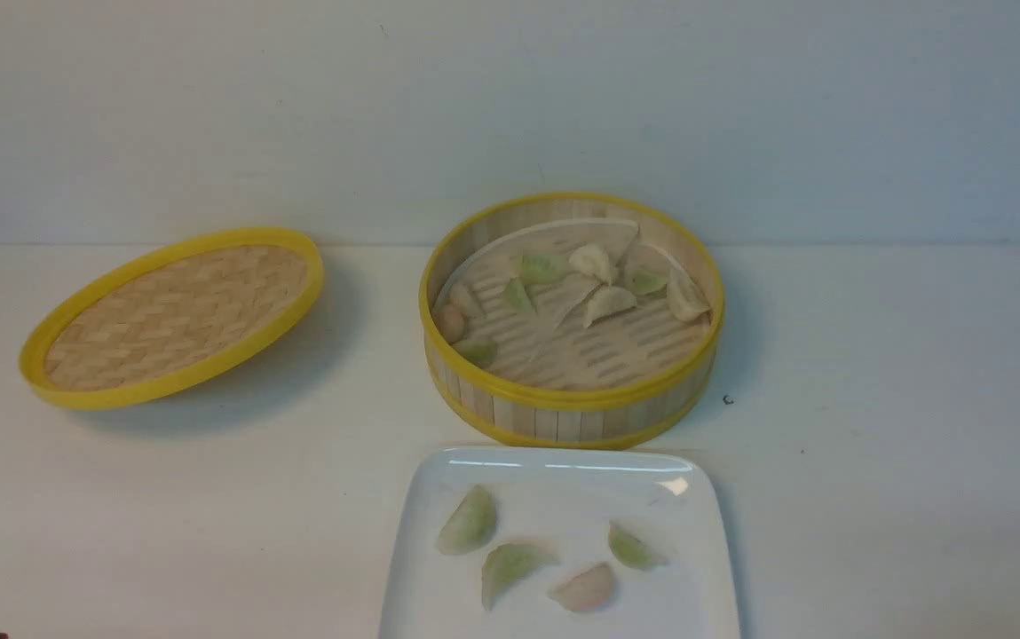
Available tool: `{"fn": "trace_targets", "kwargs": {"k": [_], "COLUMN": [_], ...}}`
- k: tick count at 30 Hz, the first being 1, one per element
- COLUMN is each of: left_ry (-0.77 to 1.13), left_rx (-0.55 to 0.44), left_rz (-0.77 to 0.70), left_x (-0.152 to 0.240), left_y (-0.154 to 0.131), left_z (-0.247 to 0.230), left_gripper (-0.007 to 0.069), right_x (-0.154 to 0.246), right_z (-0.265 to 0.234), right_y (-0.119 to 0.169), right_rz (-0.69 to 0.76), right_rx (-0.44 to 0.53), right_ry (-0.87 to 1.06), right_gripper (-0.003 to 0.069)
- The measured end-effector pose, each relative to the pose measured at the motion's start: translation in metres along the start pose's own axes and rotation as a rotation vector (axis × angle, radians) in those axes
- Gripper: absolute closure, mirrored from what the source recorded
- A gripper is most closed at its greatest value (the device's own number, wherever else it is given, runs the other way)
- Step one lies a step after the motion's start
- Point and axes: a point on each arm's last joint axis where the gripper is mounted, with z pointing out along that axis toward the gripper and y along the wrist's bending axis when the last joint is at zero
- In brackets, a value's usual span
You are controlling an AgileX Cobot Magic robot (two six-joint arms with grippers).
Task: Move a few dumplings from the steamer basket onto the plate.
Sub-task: Use the right arm to grab a dumpling from inside the steamer
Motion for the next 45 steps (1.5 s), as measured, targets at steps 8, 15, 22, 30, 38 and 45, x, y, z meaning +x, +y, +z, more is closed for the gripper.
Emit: {"fn": "trace_targets", "kwargs": {"k": [8,15,22,30,38,45], "left_ry": [0.0,0.0,0.0,0.0,0.0,-0.009], "left_rx": [0.0,0.0,0.0,0.0,0.0,-0.004], "left_rz": [0.0,0.0,0.0,0.0,0.0,0.008], "left_x": [0.0,0.0,0.0,0.0,0.0,-0.0006], "left_y": [0.0,0.0,0.0,0.0,0.0,0.0004], "left_z": [0.0,0.0,0.0,0.0,0.0,0.0001], "left_gripper": [0.0631,0.0631,0.0631,0.0631,0.0631,0.0631], "right_x": [0.0,0.0,0.0,0.0,0.0,0.0], "right_z": [0.0,0.0,0.0,0.0,0.0,0.0], "right_y": [0.0,0.0,0.0,0.0,0.0,0.0], "right_rz": [0.0,0.0,0.0,0.0,0.0,0.0], "right_rx": [0.0,0.0,0.0,0.0,0.0,0.0], "right_ry": [0.0,0.0,0.0,0.0,0.0,0.0], "right_gripper": [0.0673,0.0673,0.0673,0.0673,0.0673,0.0673]}}
